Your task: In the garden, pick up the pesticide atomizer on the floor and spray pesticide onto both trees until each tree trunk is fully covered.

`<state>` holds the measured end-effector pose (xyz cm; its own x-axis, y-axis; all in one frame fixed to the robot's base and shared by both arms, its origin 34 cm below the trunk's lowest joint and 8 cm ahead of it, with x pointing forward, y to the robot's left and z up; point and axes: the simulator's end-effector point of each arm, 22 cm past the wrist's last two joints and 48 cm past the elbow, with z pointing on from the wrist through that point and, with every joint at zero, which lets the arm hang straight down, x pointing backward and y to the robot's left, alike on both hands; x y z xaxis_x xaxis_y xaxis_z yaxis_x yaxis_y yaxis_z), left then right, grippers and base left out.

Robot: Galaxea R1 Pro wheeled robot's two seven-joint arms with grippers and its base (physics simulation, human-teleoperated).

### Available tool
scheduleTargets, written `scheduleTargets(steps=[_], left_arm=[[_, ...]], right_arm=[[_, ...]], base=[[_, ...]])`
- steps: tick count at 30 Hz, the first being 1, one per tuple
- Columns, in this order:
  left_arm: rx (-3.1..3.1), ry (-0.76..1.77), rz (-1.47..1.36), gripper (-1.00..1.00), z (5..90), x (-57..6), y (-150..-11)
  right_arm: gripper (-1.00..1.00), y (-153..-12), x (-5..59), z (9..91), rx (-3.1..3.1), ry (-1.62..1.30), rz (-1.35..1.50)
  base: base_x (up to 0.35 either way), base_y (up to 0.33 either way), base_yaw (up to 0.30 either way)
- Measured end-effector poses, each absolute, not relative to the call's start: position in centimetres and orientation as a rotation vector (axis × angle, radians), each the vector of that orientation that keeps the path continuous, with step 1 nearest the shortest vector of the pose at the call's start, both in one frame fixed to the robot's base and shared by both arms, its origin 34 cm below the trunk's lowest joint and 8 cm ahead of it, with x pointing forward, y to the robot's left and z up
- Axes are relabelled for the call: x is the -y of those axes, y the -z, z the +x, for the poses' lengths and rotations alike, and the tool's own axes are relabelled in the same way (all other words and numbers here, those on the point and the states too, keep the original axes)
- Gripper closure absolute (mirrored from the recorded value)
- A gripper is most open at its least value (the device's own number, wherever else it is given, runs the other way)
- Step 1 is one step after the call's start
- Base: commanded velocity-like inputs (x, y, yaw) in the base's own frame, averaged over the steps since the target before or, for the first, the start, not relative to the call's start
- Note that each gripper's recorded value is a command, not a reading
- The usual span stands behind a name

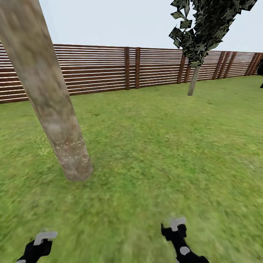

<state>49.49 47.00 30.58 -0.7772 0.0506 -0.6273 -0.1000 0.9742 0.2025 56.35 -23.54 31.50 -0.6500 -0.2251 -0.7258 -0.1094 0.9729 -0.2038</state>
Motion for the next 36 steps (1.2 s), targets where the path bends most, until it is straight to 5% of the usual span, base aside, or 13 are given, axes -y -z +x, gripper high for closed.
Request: scheduleTargets(steps=[21,36], left_arm=[[-2.441,-0.292,-0.173,1.00,42.8,-45.2,-28.3],[-2.439,-0.290,-0.175,1.00,42.8,-45.2,-28.3]], right_arm=[[-1.00,-28.2,28.9,44.0,-2.331,0.410,-0.137],[-1.00,-28.0,29.1,43.4,-2.339,0.414,-0.136]], base=[[0.000,0.000,0.000],[0.000,0.000,0.000]])
